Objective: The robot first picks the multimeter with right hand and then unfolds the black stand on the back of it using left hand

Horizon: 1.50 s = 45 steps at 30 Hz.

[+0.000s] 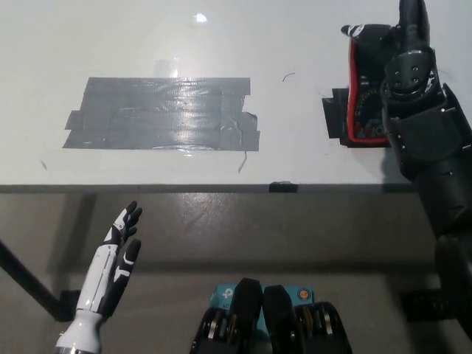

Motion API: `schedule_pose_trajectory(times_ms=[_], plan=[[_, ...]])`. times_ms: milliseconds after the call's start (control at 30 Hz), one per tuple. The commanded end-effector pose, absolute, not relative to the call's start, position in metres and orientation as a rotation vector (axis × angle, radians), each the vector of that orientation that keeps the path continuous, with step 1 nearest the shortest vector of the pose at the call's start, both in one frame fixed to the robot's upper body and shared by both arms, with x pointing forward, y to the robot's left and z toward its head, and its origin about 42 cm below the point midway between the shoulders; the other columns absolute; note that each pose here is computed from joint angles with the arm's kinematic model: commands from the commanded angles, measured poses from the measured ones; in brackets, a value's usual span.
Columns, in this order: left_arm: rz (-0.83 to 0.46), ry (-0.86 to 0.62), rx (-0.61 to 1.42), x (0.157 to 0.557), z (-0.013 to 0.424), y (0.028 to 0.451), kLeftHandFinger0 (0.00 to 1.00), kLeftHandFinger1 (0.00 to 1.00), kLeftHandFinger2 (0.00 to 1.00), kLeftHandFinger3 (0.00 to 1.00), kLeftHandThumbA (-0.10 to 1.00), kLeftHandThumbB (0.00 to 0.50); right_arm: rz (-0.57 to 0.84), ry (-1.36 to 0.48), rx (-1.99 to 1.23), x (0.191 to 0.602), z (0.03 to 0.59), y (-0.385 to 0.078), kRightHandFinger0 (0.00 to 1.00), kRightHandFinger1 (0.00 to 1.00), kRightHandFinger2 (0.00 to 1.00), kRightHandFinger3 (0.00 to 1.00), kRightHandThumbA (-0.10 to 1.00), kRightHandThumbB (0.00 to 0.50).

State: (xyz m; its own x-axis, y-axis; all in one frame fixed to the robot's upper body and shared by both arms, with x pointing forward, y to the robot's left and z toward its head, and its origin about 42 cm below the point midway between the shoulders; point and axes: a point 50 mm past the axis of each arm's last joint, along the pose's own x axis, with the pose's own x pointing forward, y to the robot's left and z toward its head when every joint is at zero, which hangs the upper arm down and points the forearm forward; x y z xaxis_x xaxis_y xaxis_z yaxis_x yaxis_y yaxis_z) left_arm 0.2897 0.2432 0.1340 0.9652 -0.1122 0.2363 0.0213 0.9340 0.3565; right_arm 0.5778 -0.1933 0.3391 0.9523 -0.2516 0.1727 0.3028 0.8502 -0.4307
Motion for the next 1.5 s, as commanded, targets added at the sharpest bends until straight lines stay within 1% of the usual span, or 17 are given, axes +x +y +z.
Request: schedule_pose_trajectory(times_ms=[0, 167, 200, 300, 433, 467, 533, 633, 700, 767, 833, 933, 1067, 1133, 1300, 1400, 1467], plan=[[-0.082, -0.314, 0.367, 0.292, 0.146, 0.243, 1.00, 1.00, 1.00, 1.00, 1.00, 0.072, -0.332, -0.253, -0.484, 0.576, 0.384, -0.187, 1.00, 1.00, 1.00, 1.00, 0.95, 0.319], [-0.083, -0.315, 0.368, 0.292, 0.146, 0.243, 1.00, 1.00, 1.00, 1.00, 1.00, 0.068, -0.329, -0.273, -0.478, 0.572, 0.391, -0.185, 1.00, 1.00, 1.00, 1.00, 0.96, 0.325], [-0.085, -0.319, 0.365, 0.292, 0.146, 0.243, 1.00, 1.00, 1.00, 1.00, 1.00, 0.067, -0.324, -0.312, -0.515, 0.565, 0.405, -0.179, 1.00, 1.00, 1.00, 1.00, 1.00, 0.329], [-0.084, -0.320, 0.367, 0.291, 0.145, 0.243, 1.00, 1.00, 1.00, 1.00, 1.00, 0.074, -0.320, -0.346, -0.532, 0.559, 0.414, -0.175, 1.00, 1.00, 1.00, 1.00, 1.00, 0.348], [-0.082, -0.316, 0.368, 0.291, 0.146, 0.243, 1.00, 1.00, 1.00, 1.00, 1.00, 0.080, -0.322, -0.350, -0.541, 0.559, 0.414, -0.174, 1.00, 1.00, 1.00, 1.00, 1.00, 0.338], [-0.085, -0.320, 0.368, 0.295, 0.147, 0.244, 1.00, 1.00, 1.00, 1.00, 1.00, 0.067, -0.336, -0.323, -0.549, 0.564, 0.408, -0.178, 1.00, 1.00, 1.00, 1.00, 0.99, 0.311], [-0.086, -0.326, 0.363, 0.295, 0.148, 0.244, 1.00, 1.00, 1.00, 1.00, 1.00, 0.058, -0.342, -0.306, -0.548, 0.567, 0.400, -0.181, 1.00, 1.00, 1.00, 1.00, 0.94, 0.303], [-0.084, -0.321, 0.359, 0.295, 0.148, 0.244, 1.00, 1.00, 1.00, 1.00, 1.00, 0.065, -0.344, -0.297, -0.550, 0.569, 0.396, -0.183, 1.00, 1.00, 1.00, 1.00, 0.92, 0.303], [-0.084, -0.323, 0.362, 0.295, 0.149, 0.245, 1.00, 1.00, 1.00, 1.00, 1.00, 0.068, -0.351, -0.249, -0.589, 0.574, 0.384, -0.189, 1.00, 1.00, 1.00, 1.00, 0.93, 0.301], [-0.083, -0.324, 0.360, 0.295, 0.149, 0.244, 1.00, 1.00, 1.00, 1.00, 1.00, 0.061, -0.357, -0.227, -0.582, 0.578, 0.374, -0.194, 1.00, 1.00, 1.00, 1.00, 0.92, 0.310], [-0.083, -0.316, 0.361, 0.292, 0.147, 0.244, 1.00, 1.00, 1.00, 1.00, 1.00, 0.063, -0.354, -0.200, -0.584, 0.578, 0.367, -0.197, 1.00, 1.00, 1.00, 1.00, 0.94, 0.329], [-0.081, -0.306, 0.361, 0.287, 0.144, 0.245, 1.00, 1.00, 1.00, 1.00, 1.00, 0.070, -0.348, -0.186, -0.588, 0.578, 0.359, -0.196, 1.00, 1.00, 1.00, 1.00, 0.95, 0.327], [-0.077, -0.307, 0.361, 0.287, 0.143, 0.245, 1.00, 1.00, 1.00, 1.00, 1.00, 0.066, -0.351, -0.175, -0.593, 0.580, 0.355, -0.198, 1.00, 1.00, 1.00, 1.00, 0.96, 0.331], [-0.077, -0.307, 0.361, 0.286, 0.144, 0.245, 1.00, 1.00, 1.00, 1.00, 1.00, 0.065, -0.350, -0.175, -0.585, 0.580, 0.355, -0.199, 1.00, 1.00, 1.00, 1.00, 0.94, 0.322], [-0.077, -0.298, 0.359, 0.284, 0.143, 0.245, 1.00, 1.00, 1.00, 1.00, 1.00, 0.065, -0.346, -0.171, -0.585, 0.581, 0.355, -0.196, 1.00, 1.00, 1.00, 1.00, 0.96, 0.339], [-0.081, -0.298, 0.358, 0.284, 0.142, 0.245, 1.00, 1.00, 1.00, 1.00, 1.00, 0.067, -0.343, -0.174, -0.607, 0.580, 0.354, -0.189, 1.00, 1.00, 1.00, 1.00, 0.96, 0.332], [-0.083, -0.301, 0.361, 0.285, 0.143, 0.244, 1.00, 1.00, 1.00, 1.00, 1.00, 0.064, -0.338, -0.170, -0.604, 0.581, 0.352, -0.189, 1.00, 1.00, 1.00, 1.00, 0.93, 0.317]])
